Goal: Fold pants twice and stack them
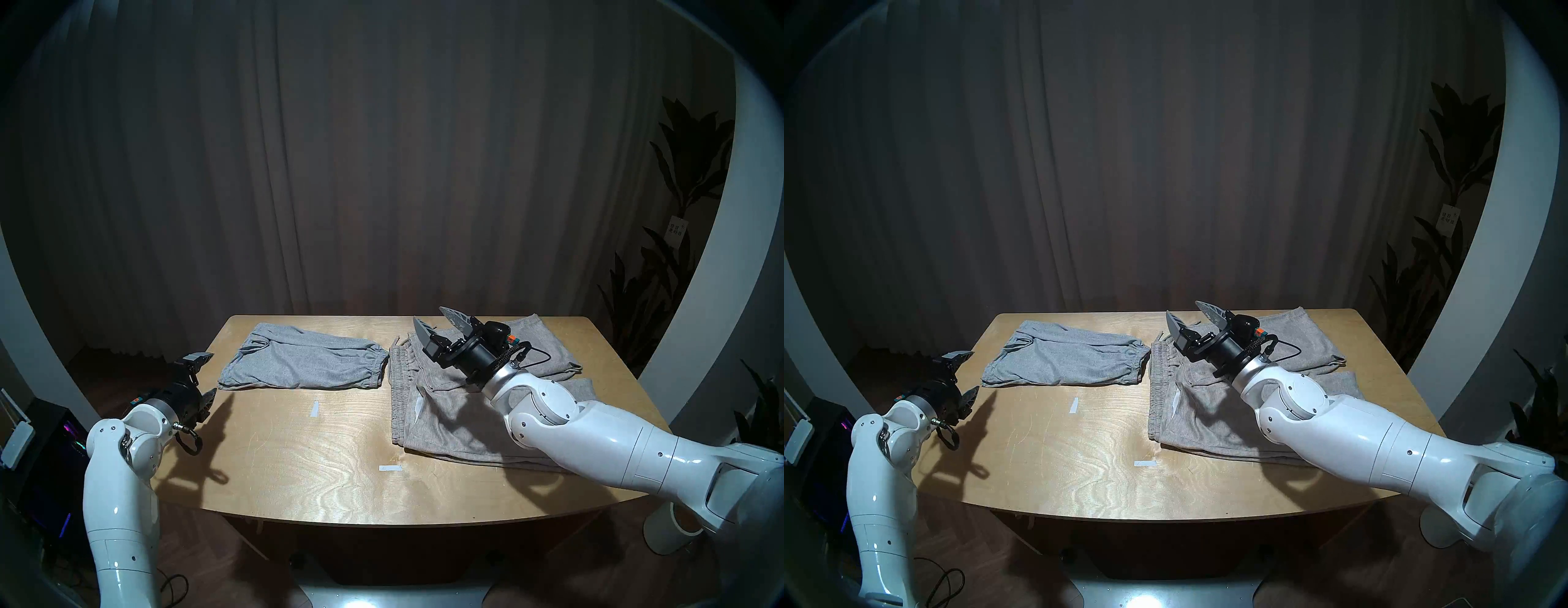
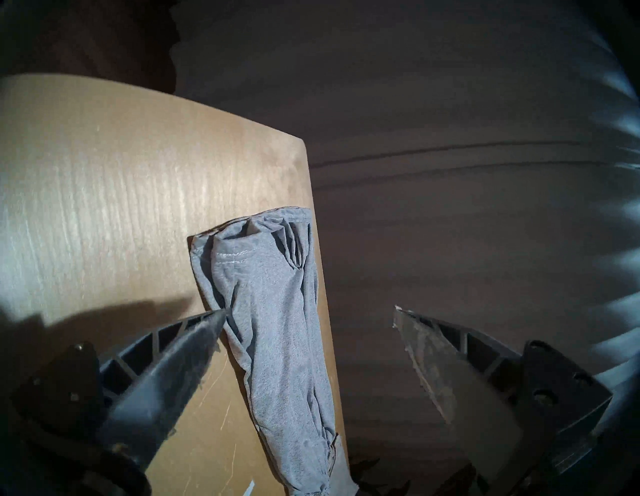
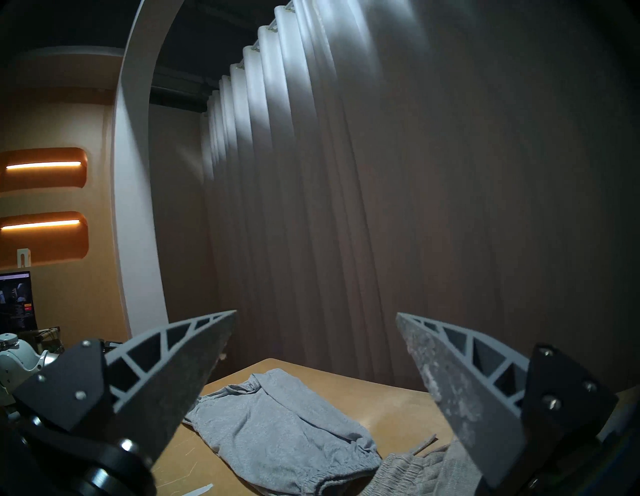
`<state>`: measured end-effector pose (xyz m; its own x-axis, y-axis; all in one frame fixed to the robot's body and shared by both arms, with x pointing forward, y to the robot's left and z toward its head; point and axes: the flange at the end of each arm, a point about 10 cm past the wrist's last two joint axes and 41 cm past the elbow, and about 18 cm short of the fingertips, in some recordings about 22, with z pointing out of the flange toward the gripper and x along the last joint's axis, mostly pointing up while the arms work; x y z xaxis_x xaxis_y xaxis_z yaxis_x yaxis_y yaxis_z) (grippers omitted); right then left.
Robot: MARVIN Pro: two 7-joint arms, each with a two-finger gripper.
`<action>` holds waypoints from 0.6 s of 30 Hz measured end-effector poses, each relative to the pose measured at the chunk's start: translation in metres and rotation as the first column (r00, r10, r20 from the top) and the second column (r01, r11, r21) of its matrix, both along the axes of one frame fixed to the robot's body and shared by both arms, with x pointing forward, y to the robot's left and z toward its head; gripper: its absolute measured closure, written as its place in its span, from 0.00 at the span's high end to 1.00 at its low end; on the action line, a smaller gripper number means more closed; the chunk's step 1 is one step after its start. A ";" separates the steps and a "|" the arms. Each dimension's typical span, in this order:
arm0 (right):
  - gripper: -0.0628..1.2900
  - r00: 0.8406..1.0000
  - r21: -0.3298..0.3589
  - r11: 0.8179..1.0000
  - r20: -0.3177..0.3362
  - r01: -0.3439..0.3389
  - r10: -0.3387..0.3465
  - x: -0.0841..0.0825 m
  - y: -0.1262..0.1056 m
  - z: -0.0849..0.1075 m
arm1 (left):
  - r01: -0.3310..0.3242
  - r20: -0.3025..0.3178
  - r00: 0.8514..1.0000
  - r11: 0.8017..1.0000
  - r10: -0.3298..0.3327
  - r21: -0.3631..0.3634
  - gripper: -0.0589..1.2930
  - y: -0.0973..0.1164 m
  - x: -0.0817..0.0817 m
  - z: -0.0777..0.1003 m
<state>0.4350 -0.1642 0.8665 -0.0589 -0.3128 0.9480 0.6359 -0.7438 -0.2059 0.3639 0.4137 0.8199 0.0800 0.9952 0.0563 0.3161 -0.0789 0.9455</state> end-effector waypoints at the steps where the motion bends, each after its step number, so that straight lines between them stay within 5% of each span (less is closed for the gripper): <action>1: 0.93 1.000 0.001 1.000 -0.007 0.016 -0.016 0.001 -0.002 0.001 | -0.005 -0.007 1.000 1.000 0.005 -0.015 0.95 -0.002 0.001 0.000; 11: 0.93 0.991 -0.066 0.993 -0.086 0.095 -0.101 0.006 -0.003 0.000 | -0.084 -0.101 0.992 0.993 0.075 -0.084 0.95 -0.016 0.005 0.009; 18: 0.93 0.979 -0.150 0.980 -0.133 0.132 -0.152 0.003 0.003 0.002 | -0.181 -0.184 0.967 0.983 0.175 -0.014 0.95 -0.026 0.003 0.021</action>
<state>0.4380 -0.1610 0.8690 0.0459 -0.1753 0.9834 0.4933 -0.8521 -0.1749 0.3666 0.3880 0.8409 -0.0926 0.9953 0.0270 0.4892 0.0219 0.8719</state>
